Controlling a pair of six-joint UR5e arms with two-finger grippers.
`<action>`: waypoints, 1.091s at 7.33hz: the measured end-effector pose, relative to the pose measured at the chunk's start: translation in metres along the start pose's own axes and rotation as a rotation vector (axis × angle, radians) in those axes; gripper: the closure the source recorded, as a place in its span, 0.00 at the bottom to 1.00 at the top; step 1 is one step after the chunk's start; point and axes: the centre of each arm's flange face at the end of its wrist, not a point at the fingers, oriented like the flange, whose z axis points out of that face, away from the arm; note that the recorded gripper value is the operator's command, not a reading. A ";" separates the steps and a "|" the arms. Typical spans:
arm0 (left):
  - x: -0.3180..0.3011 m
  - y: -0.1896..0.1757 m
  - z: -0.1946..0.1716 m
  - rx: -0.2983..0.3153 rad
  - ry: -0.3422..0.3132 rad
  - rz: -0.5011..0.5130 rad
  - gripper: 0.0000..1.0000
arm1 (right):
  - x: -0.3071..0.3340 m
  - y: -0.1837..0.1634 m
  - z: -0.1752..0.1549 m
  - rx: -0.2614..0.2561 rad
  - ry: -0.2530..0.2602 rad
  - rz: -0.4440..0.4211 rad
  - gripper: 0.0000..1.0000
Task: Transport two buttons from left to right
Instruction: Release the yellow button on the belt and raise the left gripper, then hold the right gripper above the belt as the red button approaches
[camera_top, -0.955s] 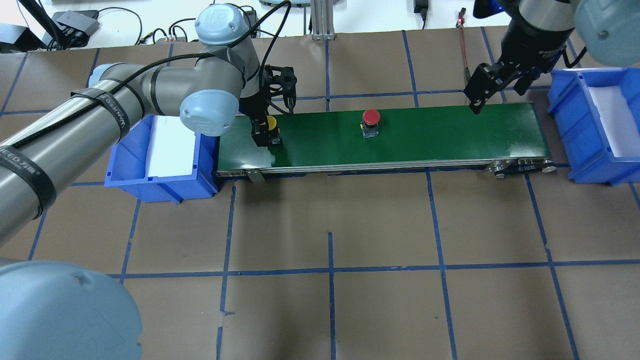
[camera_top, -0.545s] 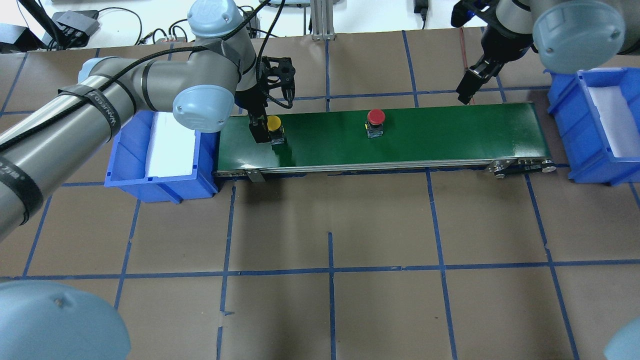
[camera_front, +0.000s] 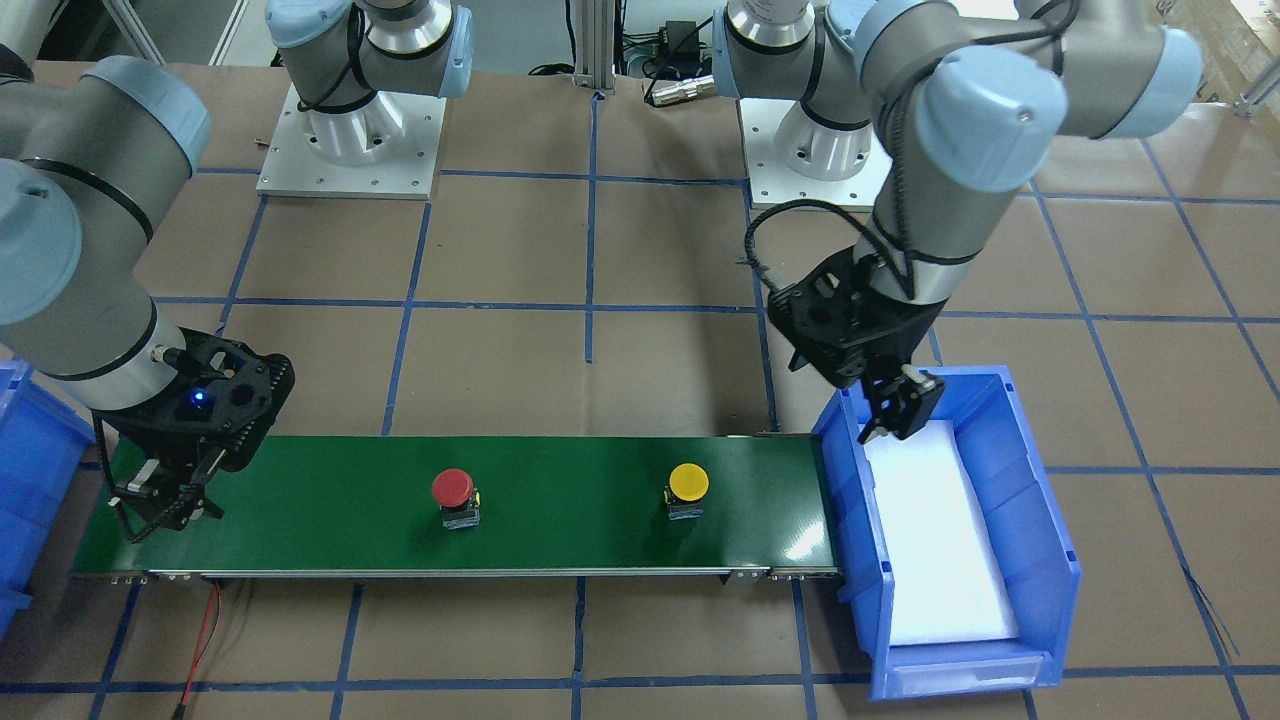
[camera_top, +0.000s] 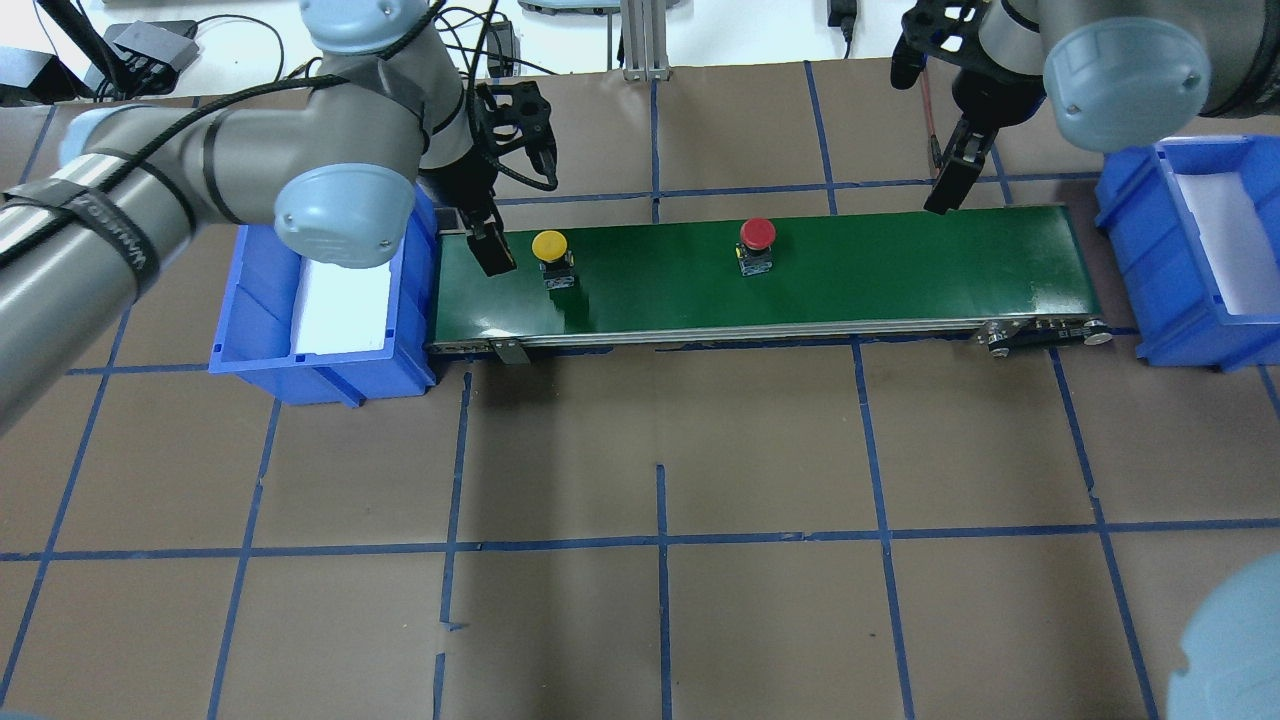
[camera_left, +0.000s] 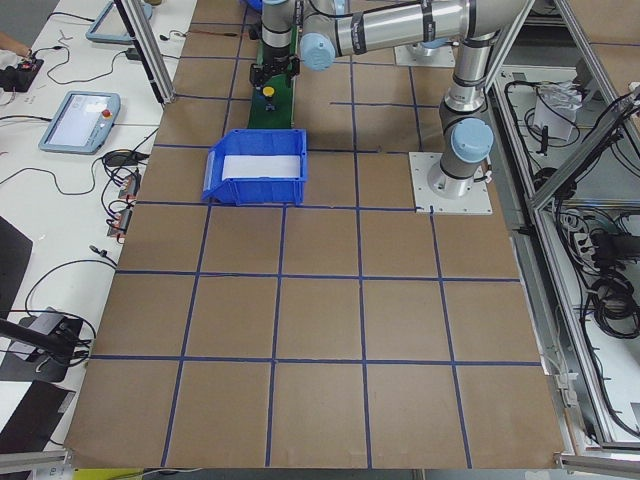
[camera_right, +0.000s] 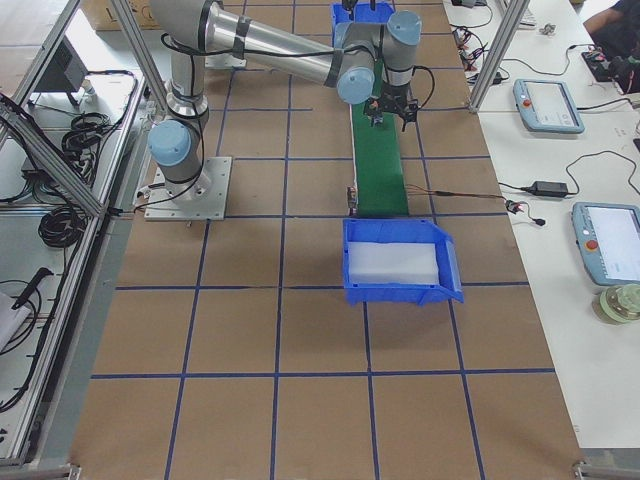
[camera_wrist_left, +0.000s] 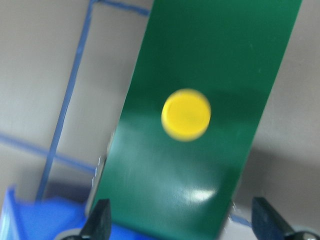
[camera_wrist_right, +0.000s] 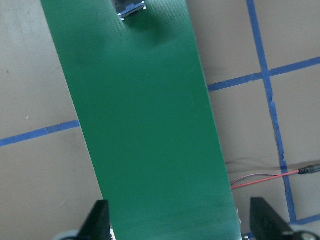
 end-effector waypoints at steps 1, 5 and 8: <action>0.010 0.019 -0.036 -0.023 0.015 -0.133 0.00 | 0.002 0.000 0.009 -0.001 -0.015 -0.065 0.00; 0.047 0.059 -0.128 -0.091 -0.051 -0.808 0.00 | 0.012 0.011 0.029 -0.004 -0.040 -0.155 0.00; 0.032 0.050 -0.098 -0.151 -0.008 -0.957 0.00 | 0.006 0.023 0.032 -0.005 -0.058 -0.156 0.00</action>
